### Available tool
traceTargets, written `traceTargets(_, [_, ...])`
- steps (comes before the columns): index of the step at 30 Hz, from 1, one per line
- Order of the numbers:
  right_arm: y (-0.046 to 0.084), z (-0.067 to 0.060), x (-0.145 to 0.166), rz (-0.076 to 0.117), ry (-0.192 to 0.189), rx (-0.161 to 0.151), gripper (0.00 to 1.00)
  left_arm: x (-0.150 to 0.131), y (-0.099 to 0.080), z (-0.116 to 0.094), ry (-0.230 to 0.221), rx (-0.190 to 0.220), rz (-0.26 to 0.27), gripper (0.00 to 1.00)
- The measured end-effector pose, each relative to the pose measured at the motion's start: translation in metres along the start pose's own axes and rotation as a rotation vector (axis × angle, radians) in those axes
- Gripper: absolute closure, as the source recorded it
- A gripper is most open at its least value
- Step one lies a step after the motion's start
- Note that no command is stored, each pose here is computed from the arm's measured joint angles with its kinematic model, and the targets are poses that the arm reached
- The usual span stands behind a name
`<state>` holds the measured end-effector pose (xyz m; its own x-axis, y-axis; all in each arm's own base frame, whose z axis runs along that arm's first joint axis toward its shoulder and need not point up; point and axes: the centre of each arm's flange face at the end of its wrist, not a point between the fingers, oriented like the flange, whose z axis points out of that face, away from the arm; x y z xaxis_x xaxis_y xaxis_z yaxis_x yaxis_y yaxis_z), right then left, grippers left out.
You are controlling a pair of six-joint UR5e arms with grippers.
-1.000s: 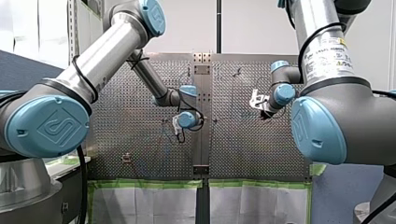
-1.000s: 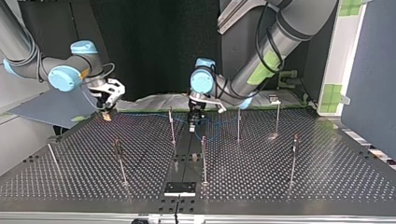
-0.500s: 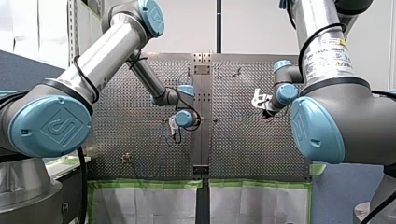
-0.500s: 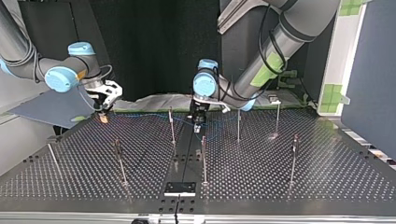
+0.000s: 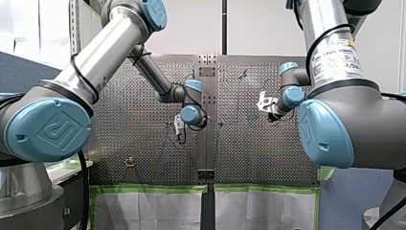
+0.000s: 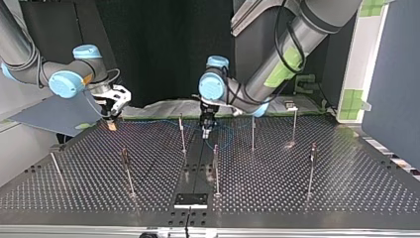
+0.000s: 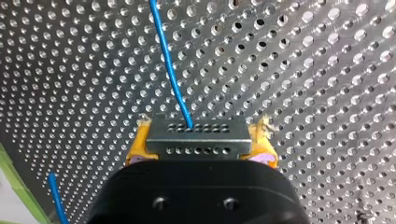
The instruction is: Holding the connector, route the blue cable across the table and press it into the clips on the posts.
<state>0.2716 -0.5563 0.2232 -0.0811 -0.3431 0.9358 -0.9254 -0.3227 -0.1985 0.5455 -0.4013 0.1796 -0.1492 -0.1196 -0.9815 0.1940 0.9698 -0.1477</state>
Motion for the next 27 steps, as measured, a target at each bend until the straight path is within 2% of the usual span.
traceTargets(6, [-0.002,0.001,0.0,-0.002,0.007,0.017,1.0,-0.01,-0.022,-0.024,0.027,0.016,0.009,0.0])
traceTargets(15, [-0.005,0.004,0.0,-0.006,0.022,0.051,1.0,-0.004,-0.056,-0.059,0.085,0.008,0.046,0.0])
traceTargets(23, [-0.009,0.006,-0.001,-0.008,0.024,0.078,1.0,-0.016,-0.08,-0.09,0.103,0.006,0.058,0.0])
traceTargets(27, [-0.011,0.006,-0.002,-0.01,0.024,0.088,1.0,-0.014,-0.094,-0.105,0.125,0.019,0.07,0.0])
